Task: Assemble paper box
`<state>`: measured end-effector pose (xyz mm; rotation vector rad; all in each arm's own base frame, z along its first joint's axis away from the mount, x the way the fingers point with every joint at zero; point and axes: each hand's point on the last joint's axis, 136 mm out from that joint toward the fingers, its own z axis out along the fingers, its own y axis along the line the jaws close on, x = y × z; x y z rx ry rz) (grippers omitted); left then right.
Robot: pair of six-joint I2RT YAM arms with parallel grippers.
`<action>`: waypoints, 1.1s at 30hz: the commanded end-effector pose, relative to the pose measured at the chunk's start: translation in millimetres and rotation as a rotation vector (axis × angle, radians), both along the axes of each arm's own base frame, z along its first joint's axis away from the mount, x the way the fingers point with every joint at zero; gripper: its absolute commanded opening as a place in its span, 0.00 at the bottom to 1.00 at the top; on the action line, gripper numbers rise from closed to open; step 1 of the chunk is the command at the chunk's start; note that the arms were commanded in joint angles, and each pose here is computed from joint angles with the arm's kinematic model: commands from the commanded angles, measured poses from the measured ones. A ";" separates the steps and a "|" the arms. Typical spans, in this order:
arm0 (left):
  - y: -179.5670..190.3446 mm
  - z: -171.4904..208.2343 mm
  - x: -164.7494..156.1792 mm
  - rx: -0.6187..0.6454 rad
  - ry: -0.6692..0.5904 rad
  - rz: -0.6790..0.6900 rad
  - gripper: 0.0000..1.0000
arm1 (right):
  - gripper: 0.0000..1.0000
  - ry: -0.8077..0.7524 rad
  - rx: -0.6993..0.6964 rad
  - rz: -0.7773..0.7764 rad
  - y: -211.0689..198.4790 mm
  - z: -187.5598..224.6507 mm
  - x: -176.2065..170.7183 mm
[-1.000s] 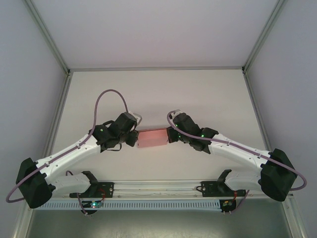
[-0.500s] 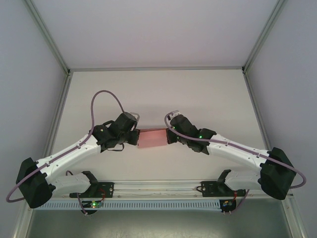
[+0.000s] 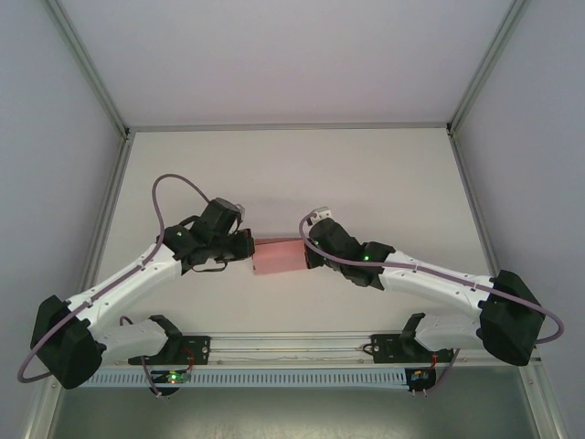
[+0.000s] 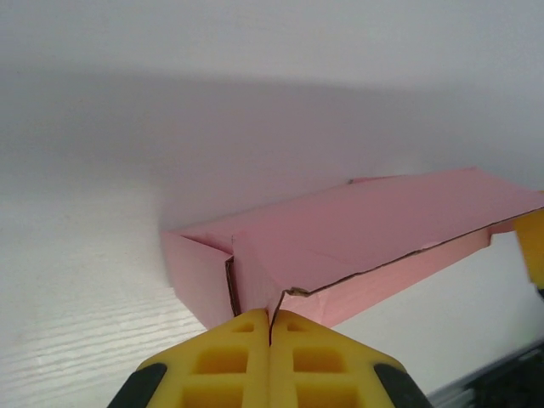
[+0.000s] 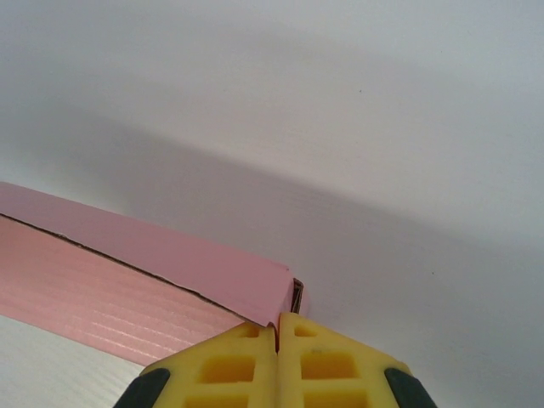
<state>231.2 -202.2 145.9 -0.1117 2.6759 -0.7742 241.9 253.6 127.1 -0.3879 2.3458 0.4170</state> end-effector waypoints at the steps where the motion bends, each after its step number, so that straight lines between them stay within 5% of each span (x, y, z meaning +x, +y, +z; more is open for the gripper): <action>1: -9.9 17.0 2.1 -0.118 -0.002 0.016 0.00 | 0.00 0.148 -0.124 0.021 -20.8 -47.8 -29.8; 9: 13.5 -6.5 -0.6 0.076 -0.023 -0.039 0.00 | 0.00 0.146 -0.116 0.022 -20.1 -47.7 -30.2; 28: 12.5 -71.3 -32.5 0.147 -0.158 -0.142 0.00 | 0.00 0.092 -0.102 0.128 -14.3 -76.1 -43.4; 33: 9.0 -76.1 -36.2 0.180 -0.176 -0.167 0.00 | 0.02 0.082 -0.005 0.162 -5.9 -67.5 -51.2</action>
